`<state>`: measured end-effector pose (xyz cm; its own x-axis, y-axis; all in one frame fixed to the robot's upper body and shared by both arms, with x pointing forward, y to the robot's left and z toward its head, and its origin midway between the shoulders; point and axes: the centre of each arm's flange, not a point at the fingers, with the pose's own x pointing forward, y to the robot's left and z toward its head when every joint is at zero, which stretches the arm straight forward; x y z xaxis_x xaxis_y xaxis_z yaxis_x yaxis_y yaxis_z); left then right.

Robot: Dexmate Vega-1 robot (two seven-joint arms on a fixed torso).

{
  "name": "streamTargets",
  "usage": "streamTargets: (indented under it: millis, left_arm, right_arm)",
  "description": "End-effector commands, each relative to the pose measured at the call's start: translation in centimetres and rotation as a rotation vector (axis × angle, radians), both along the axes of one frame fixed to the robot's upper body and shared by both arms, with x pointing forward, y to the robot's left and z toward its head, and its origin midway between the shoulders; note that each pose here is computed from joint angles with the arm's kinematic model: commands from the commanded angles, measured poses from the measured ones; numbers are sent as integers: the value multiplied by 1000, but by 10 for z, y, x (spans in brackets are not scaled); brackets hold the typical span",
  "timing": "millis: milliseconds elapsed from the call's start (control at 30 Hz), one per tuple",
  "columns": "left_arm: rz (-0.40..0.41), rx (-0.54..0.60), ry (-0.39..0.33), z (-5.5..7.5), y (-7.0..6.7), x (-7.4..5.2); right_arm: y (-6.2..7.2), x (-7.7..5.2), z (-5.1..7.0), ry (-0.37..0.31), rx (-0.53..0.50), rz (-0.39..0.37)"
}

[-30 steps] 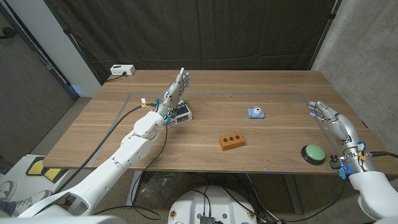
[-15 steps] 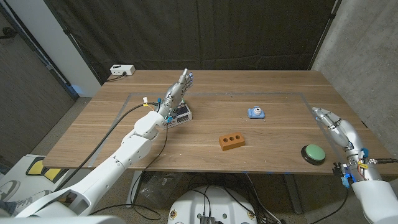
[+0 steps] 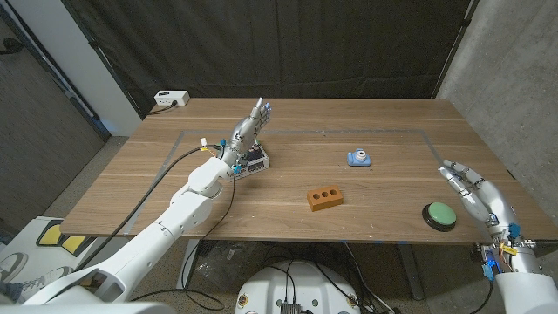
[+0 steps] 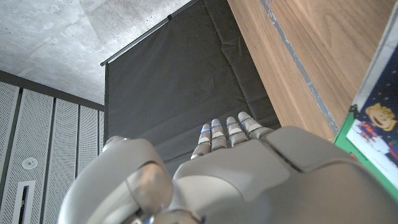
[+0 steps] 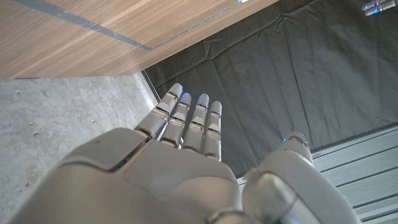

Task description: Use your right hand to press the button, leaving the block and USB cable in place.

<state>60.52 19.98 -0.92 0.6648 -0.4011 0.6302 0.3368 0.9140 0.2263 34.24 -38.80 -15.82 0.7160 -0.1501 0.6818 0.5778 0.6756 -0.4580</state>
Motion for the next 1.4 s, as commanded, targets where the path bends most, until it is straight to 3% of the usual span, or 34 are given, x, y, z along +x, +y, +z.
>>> streamTargets:
  millis: [33, 500, 767, 1400]
  left_arm:
    - [22, 5, -28, 9, 0, -5]
    - [19, 8, -33, 17, -6, 0]
    - [23, 3, -42, 21, -6, 1]
    - [13, -6, -52, 25, -6, 4]
  right_arm:
    - [3, -13, -13, 20, -139, -135]
    - [-2, -13, -13, 65, -272, -246]
    - [3, -12, -22, 70, -359, -333]
    - [11, -11, -22, 89, -567, -461]
